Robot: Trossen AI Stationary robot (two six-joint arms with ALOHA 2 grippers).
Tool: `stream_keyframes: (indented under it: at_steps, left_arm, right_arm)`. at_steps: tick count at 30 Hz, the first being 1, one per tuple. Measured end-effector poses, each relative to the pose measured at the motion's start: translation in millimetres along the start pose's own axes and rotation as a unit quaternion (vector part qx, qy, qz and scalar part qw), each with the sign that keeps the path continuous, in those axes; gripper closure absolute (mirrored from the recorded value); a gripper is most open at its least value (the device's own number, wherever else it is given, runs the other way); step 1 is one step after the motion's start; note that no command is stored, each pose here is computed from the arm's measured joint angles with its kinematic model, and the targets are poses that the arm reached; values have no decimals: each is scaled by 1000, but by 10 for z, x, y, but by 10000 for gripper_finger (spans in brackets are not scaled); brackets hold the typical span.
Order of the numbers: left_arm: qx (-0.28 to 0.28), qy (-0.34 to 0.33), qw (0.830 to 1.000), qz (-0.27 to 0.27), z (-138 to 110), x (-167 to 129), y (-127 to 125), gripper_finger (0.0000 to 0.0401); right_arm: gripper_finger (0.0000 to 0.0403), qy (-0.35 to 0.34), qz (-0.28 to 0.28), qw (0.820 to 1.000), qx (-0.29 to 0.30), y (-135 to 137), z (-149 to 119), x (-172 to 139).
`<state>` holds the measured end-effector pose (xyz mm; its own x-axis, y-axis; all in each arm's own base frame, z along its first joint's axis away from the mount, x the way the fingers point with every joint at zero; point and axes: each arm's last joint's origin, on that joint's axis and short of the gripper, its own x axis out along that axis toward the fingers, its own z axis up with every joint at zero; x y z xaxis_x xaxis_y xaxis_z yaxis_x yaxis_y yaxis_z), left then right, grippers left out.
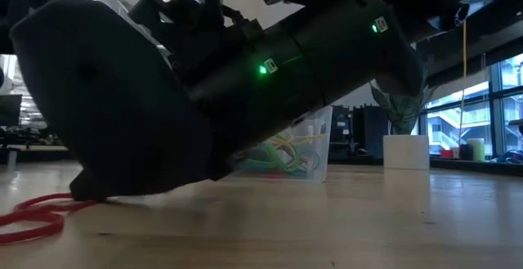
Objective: Pick and place rubber bands into bin
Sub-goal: Put the red rubber band into the container
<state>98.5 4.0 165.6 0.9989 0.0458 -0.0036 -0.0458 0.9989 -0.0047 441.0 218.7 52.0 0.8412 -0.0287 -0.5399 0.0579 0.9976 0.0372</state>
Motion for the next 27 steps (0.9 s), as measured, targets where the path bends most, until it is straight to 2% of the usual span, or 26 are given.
stream_keyframes:
  at_steps: [2,9,13,20,27]
  left_arm:
    - [0,0,1000,0,0,0,0,397]
    - [0,0,1000,0,0,0,0,397]
    - [0,0,1000,0,0,0,0,397]
    - [0,0,1000,0,0,0,0,397]
    - [0,0,1000,0,0,0,0,397]
  right_arm:
    - [391,2,3,1000,11,-2,-2,1]
    - [399,-12,8,999,42,4,103,-59]
    - [400,-21,12,1000,16,28,249,-180]
    - [401,-85,11,996,-3,33,743,-486]
    - [402,-146,-49,988,-24,-8,1155,-828]
